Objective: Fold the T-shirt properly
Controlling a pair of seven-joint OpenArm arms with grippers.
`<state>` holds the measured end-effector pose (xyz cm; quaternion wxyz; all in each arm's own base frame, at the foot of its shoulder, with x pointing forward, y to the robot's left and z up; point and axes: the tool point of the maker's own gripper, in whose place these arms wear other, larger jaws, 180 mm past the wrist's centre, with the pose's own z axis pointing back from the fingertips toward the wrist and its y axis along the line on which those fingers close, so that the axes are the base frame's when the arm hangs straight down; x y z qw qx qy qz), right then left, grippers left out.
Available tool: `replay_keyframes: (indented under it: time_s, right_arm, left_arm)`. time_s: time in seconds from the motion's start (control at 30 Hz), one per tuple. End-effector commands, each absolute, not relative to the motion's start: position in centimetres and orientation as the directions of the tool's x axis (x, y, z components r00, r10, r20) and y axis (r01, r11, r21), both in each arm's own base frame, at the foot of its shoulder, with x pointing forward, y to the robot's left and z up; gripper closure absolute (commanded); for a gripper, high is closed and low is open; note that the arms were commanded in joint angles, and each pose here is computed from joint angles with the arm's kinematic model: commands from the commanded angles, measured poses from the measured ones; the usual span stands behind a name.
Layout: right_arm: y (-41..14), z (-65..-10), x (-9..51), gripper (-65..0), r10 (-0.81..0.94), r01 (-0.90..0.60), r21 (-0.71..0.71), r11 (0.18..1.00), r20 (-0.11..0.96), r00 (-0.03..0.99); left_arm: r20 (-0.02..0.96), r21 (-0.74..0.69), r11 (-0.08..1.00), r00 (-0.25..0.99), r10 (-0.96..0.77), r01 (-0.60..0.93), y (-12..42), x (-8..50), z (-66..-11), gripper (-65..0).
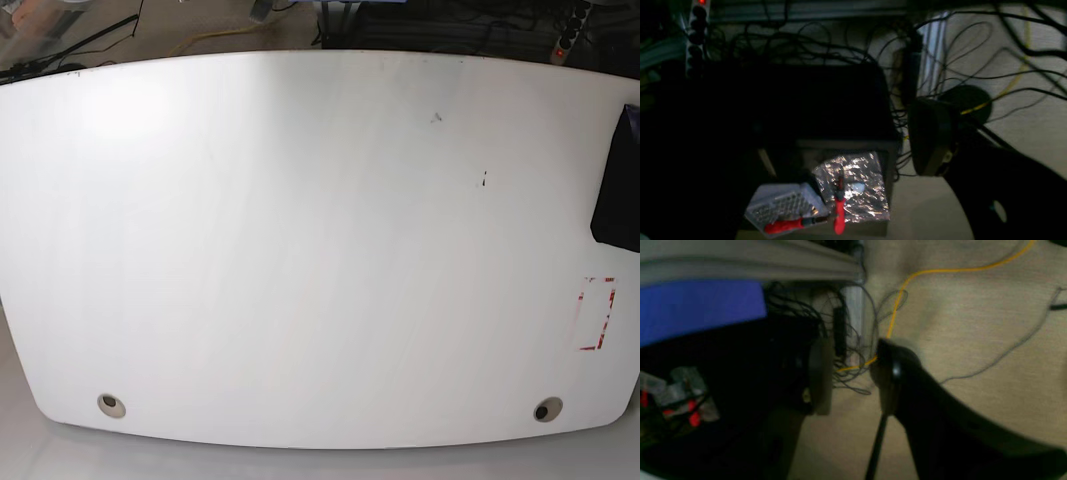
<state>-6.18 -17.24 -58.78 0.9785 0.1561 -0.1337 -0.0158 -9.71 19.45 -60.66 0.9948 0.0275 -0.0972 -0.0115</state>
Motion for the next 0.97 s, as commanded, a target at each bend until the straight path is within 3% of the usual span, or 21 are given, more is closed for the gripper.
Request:
replay_keyframes:
  time_s: [0.0, 0.3, 0.93]
  right_arm:
    - [-17.8, -59.4, -6.5, -20.1, -0.076, 0.000, 0.308, 0.951, 0.233, 0.969]
    - [-17.5, -62.1, -5.3, -20.5, -0.137, 0.080, 0.326, 0.942, 0.156, 0.978]
    - [-16.7, -63.3, -2.5, -20.6, -0.176, 0.117, 0.349, 0.930, 0.141, 0.974]
  left_arm:
    - [0.163, 0.071, 0.997, 0.986, -0.029, 0.018, 20.0, -10.5, -61.3, -47.8]
    - [0.057, 0.109, 0.994, 0.998, 0.023, -0.029, 21.1, -9.2, -64.4, -47.8]
    - [0.033, 0.126, 0.991, 0.999, 0.043, -0.047, 21.6, -6.1, -65.4, -47.9]
